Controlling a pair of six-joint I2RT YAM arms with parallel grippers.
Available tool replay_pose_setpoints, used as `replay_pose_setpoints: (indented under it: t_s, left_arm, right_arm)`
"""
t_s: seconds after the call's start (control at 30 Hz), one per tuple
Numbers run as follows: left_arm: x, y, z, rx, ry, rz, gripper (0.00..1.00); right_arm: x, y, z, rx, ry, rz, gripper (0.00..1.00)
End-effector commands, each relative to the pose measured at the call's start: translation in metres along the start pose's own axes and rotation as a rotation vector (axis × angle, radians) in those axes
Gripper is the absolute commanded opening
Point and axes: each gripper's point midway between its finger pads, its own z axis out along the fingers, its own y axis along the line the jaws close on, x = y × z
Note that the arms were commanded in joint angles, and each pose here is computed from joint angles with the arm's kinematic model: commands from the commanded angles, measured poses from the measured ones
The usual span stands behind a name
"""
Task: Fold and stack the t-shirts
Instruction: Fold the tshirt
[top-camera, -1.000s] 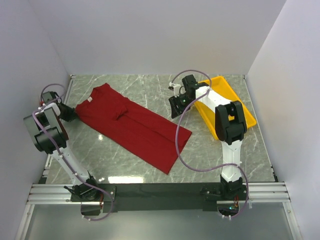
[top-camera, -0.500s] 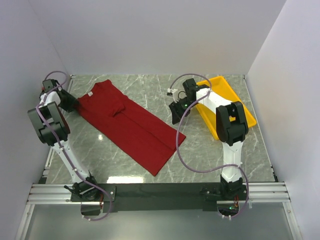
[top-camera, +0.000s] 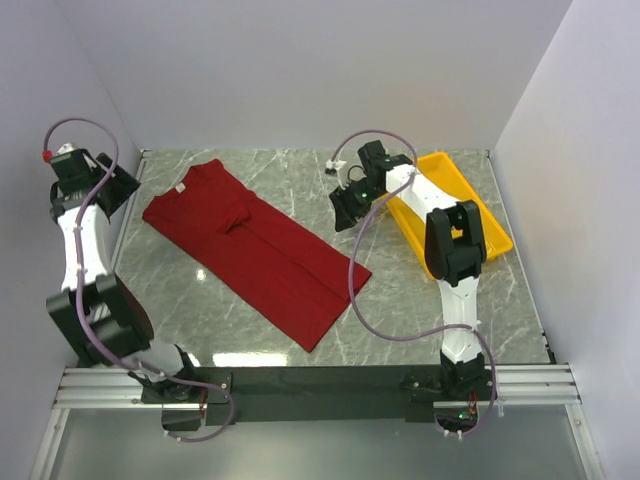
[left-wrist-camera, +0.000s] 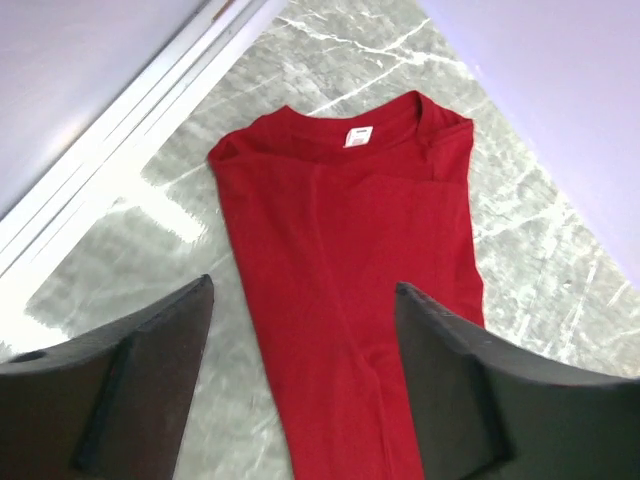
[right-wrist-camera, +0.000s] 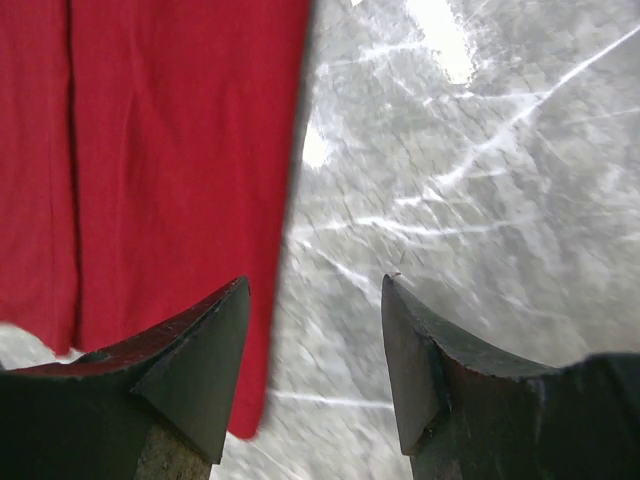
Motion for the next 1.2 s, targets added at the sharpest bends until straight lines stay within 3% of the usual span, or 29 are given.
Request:
replay_pose_setpoints:
  t_s: [0.0, 0.17, 0.7, 1.0, 1.13, 1.17]
  left_arm:
    - [0.001, 0.013, -0.024, -0.009, -0.037, -0.018, 0.79]
    - [0.015, 0.019, -0.051, 0.048, -0.055, -0.091, 0.85]
    - [0.076, 0.011, -0.052, 0.188, 0.120, -0.158, 0.84]
    - [0.092, 0.014, -0.055, 0.197, 0.146, -0.165, 0.84]
    - [0.094, 0.015, -0.056, 0.196, 0.152, -0.167, 0.84]
    - [0.095, 0.014, -0.056, 0.202, 0.155, -0.166, 0.84]
  right_arm:
    - [0.001, 0.008, 0.013, 0.002, 0.041, 0.113, 0.62]
    - [0.016, 0.011, 0.025, 0.011, 0.075, 0.176, 0.61]
    - [0.054, 0.035, 0.053, -0.012, 0.179, 0.250, 0.55]
    - [0.067, 0.040, 0.057, -0.004, 0.195, 0.301, 0.21]
    - [0.067, 0.041, 0.056, 0.000, 0.185, 0.317, 0.00]
    - [0.066, 0.039, 0.054, 0.006, 0.178, 0.336, 0.00]
